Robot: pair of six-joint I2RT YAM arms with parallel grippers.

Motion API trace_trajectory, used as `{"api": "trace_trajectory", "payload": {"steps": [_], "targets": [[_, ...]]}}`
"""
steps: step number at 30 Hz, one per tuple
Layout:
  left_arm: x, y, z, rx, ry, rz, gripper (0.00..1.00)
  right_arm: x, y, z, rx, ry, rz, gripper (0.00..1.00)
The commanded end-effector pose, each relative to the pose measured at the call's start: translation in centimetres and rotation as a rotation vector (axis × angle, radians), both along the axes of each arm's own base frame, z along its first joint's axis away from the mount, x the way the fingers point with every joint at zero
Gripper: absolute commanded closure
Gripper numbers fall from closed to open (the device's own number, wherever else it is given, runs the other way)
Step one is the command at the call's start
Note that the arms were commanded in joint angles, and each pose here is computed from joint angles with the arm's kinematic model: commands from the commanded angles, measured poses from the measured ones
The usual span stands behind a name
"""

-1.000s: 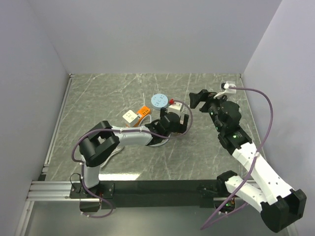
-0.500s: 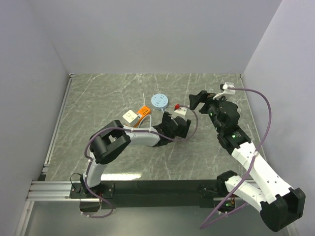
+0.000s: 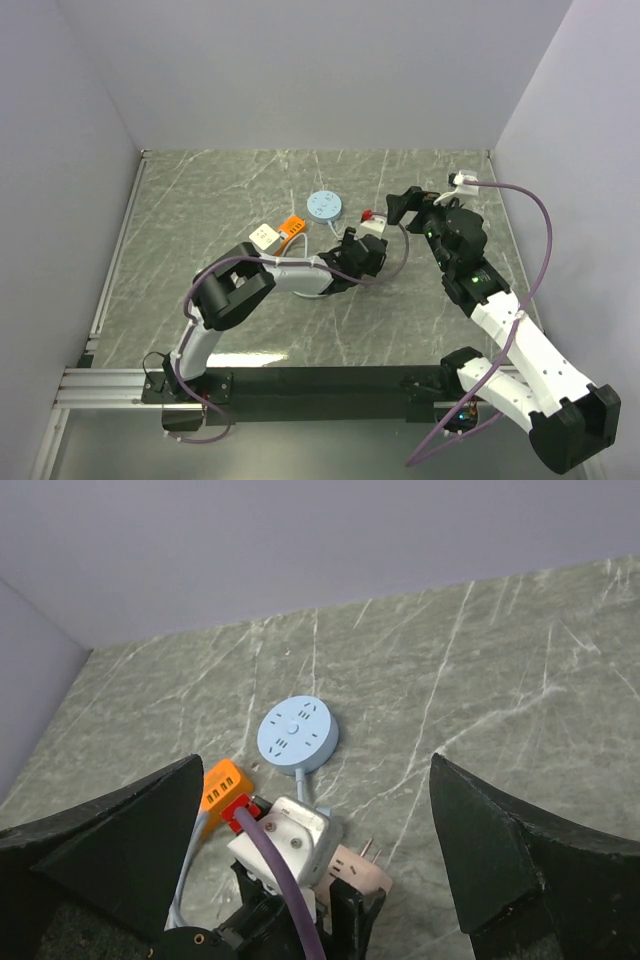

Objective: Insert the plug

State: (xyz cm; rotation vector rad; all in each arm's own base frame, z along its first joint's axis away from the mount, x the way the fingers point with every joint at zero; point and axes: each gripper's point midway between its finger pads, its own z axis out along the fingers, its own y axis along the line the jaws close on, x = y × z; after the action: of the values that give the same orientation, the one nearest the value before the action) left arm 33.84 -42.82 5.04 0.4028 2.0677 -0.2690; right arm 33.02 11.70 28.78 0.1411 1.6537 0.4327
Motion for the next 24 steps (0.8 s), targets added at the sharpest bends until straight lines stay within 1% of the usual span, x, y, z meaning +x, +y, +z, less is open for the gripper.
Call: {"api": "trace_trajectory", "payload": {"steps": [1,2,3,5,6,7,9,10,12,14,15,16,17,18,20,22,23,24], "targets": [[0.5,0.2,1.6,-0.041,0.008,0.005,0.85,-0.2,-1.1,1.7,0.011,-0.059,-0.042,0.01],[0.6,0.9,2.1,-0.057,0.013,0.013,0.96,-0.3,-1.2,2.0,0.012,-0.068,-0.048,0.01],[0.6,1.2,2.5,-0.074,0.023,0.008,1.00,-0.3,-1.8,2.1,0.004,-0.071,-0.077,0.01],[0.6,2.5,4.2,-0.117,0.025,0.017,1.00,-0.7,-2.6,3.4,0.003,-0.104,-0.105,0.01],[0.5,2.5,5.2,-0.154,0.028,-0.001,1.00,-1.0,-3.1,3.8,-0.008,-0.115,-0.123,0.01],[0.8,3.2,7.2,-0.204,0.016,0.003,1.00,-1.2,-3.3,4.4,-0.009,-0.130,-0.131,0.00],[0.5,4.1,8.2,-0.249,0.034,-0.011,1.00,-1.4,-3.7,4.9,-0.019,-0.145,-0.142,0.00],[0.1,3.9,9.0,-0.300,0.052,-0.041,1.00,-1.5,-3.8,5.1,-0.021,-0.152,-0.143,0.00],[0.2,5.6,10.9,-0.361,0.046,-0.042,1.00,-1.6,-3.7,5.4,-0.024,-0.163,-0.131,0.01],[0.1,6.7,13.0,-0.444,0.050,-0.066,1.00,-1.9,-2.4,5.3,-0.032,-0.179,-0.052,0.01],[0.0,7.0,13.6,-0.472,0.053,-0.072,1.00,-2.1,-1.5,6.0,-0.027,-0.217,-0.007,0.01],[0.1,7.4,14.4,-0.517,0.064,-0.060,1.00,-2.2,-0.8,5.5,-0.036,-0.225,0.037,0.01],[0.4,8.4,15.6,-0.556,0.068,-0.053,1.00,-2.7,0.7,5.5,-0.047,-0.248,0.127,0.01],[0.5,8.8,16.3,-0.583,0.076,-0.044,1.00,-2.9,1.2,6.1,-0.046,-0.283,0.159,0.01],[0.8,10.0,17.8,-0.655,0.110,-0.006,0.99,-3.8,3.2,6.0,-0.074,-0.329,0.280,0.01],[0.9,10.4,18.8,-0.684,0.125,0.009,0.99,-4.1,4.4,5.5,-0.107,-0.340,0.328,0.02],[0.8,10.4,19.9,-0.696,0.117,0.007,0.99,-4.2,4.9,5.6,-0.160,-0.359,0.335,0.02],[0.5,10.3,20.2,-0.704,0.130,-0.001,0.99,-4.8,6.3,5.1,-0.188,-0.345,0.337,0.02]]}}
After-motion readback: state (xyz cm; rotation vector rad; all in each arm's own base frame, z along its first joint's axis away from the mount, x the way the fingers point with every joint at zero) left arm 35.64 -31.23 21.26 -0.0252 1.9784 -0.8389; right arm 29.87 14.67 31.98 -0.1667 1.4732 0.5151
